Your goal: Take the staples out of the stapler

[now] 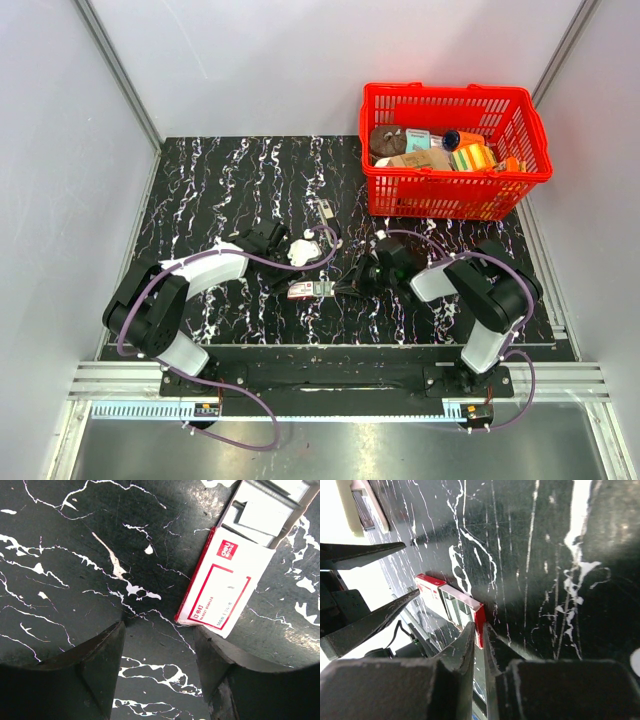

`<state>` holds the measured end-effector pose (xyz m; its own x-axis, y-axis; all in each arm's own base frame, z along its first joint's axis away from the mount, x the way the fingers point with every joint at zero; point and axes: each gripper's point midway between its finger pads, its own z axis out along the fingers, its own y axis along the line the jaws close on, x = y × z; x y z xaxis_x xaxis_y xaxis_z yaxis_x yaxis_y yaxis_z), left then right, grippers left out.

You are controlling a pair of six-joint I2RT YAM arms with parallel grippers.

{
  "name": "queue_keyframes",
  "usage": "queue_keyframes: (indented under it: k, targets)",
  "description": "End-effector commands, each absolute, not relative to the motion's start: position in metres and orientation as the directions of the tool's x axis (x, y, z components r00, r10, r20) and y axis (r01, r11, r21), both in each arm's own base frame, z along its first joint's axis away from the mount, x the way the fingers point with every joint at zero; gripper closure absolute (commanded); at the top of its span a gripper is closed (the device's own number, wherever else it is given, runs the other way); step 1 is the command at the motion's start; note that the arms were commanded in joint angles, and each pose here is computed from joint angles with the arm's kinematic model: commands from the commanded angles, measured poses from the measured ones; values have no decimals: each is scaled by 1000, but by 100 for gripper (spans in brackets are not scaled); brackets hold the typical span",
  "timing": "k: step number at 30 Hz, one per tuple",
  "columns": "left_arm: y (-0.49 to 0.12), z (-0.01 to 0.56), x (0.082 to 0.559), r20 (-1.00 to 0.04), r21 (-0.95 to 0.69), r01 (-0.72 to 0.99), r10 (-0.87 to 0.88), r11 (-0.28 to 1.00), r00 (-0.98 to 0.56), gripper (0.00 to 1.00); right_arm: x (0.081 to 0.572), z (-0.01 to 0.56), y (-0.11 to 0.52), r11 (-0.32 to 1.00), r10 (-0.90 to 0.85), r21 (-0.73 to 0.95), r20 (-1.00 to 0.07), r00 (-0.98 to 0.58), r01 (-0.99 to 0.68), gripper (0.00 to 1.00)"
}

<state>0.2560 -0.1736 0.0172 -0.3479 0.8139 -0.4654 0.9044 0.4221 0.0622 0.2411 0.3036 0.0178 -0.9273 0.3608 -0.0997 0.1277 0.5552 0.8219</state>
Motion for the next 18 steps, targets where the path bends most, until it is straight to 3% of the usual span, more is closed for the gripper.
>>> queue_keyframes:
  k: [1,18]
  targets:
    - [-176,22,263,-483,99,901,812,422,-327,39,248,33,318,562,334,826,-167,-928,53,85]
    - [-175,22,263,-481,103,902,815,419,-323,39,242,27,352,566,241,824,-178,-954,-11,85]
